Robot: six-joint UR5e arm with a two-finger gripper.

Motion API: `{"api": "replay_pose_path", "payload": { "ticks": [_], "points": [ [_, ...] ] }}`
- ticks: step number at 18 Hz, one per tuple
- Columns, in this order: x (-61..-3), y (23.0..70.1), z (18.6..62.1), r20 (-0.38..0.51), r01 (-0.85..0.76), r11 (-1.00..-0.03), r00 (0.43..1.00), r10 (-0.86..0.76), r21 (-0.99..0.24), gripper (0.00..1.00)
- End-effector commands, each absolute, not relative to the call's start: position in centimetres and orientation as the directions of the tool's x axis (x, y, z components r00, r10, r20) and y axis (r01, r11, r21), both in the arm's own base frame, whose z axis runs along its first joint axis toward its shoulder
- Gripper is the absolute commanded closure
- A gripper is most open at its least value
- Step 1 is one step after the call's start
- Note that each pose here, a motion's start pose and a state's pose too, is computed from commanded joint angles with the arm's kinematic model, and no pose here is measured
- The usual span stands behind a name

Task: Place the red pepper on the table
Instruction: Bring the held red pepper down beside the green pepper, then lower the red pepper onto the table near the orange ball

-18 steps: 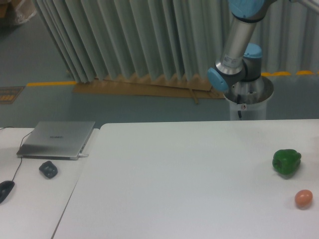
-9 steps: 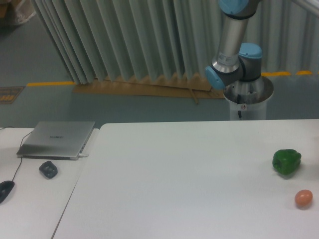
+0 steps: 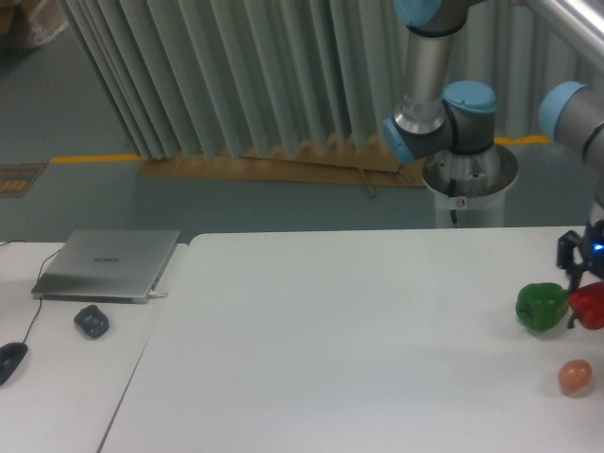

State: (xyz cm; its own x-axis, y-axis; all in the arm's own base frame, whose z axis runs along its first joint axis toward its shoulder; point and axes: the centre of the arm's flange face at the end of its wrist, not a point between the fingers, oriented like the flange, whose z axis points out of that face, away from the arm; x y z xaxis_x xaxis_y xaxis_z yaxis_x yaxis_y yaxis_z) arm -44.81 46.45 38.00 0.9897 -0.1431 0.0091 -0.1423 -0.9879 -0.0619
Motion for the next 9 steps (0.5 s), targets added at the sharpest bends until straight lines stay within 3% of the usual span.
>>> {"api": "replay_pose_path", "payload": {
  "ticks": [9],
  "points": [
    [-39.7, 51.7, 34.8, 0.011, -0.093, -0.995, 0.996, -0.094, -0.021, 0.60]
  ]
}}
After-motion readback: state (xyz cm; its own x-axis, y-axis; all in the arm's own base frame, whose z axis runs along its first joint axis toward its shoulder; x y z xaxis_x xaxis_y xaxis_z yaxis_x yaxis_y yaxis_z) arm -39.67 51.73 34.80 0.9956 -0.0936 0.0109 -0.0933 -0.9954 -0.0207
